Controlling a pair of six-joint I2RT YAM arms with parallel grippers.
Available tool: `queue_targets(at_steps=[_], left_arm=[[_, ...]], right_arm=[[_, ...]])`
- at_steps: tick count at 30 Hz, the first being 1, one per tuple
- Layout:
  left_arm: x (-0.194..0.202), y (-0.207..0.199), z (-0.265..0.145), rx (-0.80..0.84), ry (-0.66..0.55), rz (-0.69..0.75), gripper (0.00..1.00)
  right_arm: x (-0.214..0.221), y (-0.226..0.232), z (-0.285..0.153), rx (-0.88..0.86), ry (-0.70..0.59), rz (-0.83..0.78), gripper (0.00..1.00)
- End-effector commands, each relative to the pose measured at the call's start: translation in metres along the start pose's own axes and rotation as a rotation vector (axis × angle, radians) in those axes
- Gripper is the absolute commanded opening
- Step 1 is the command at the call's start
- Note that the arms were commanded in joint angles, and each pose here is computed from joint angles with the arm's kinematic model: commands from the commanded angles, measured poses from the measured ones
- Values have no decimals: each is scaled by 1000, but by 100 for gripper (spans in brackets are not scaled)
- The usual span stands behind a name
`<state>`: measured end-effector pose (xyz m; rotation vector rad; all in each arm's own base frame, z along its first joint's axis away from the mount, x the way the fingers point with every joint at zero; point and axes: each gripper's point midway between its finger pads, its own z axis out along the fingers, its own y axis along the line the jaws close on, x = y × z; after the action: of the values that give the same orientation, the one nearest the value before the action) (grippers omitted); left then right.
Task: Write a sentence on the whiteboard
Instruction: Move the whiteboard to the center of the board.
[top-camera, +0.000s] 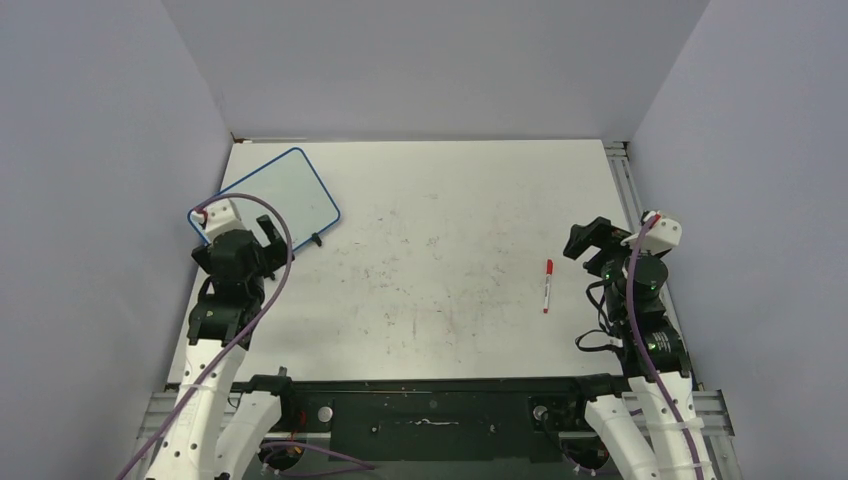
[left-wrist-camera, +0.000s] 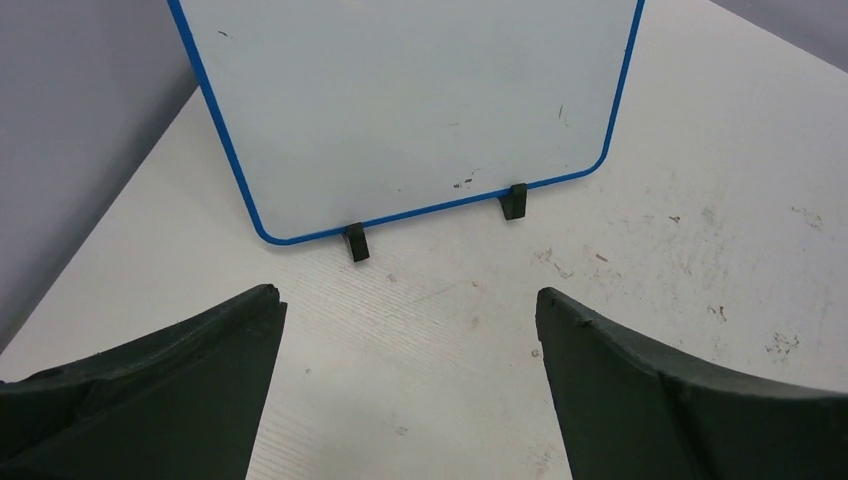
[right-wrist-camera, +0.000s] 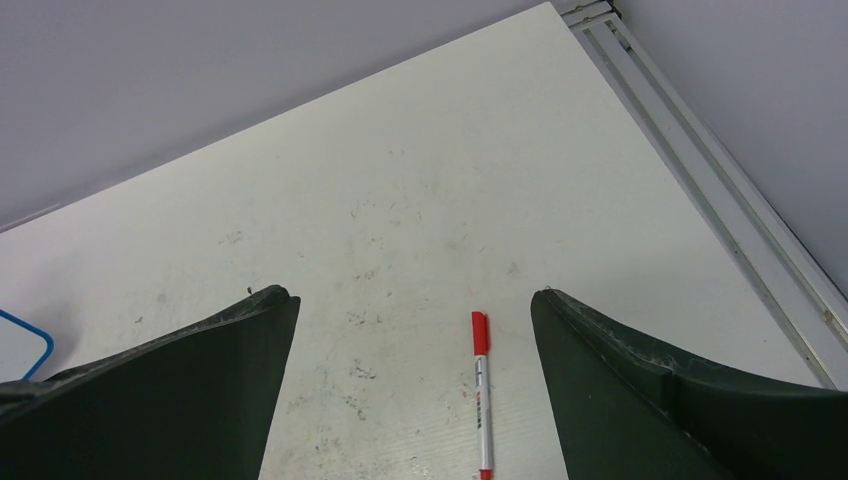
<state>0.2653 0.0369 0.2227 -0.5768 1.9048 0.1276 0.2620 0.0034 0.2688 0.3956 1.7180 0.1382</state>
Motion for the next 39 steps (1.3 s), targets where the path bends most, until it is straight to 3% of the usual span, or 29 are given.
queue_targets(at_steps=[1, 6, 12, 17, 29, 39], left_arm=[[3, -13, 10, 53, 24, 27, 96], [14, -9, 30, 13, 74, 35, 96], [23, 13, 57, -50, 123, -94, 99], [36, 23, 71, -103, 161, -111, 76], [82, 28, 110, -178, 333, -50, 59], [96, 34, 131, -228, 382, -6, 48]], right_arm=[[-13, 7, -3, -36, -39, 9, 90], [-2, 21, -2, -128, -22, 8, 90], [-2, 28, -2, -163, -24, 10, 90], [-3, 30, 2, -169, -30, 12, 90], [7, 37, 9, -214, -17, 23, 90], [5, 37, 13, -211, -26, 13, 90]])
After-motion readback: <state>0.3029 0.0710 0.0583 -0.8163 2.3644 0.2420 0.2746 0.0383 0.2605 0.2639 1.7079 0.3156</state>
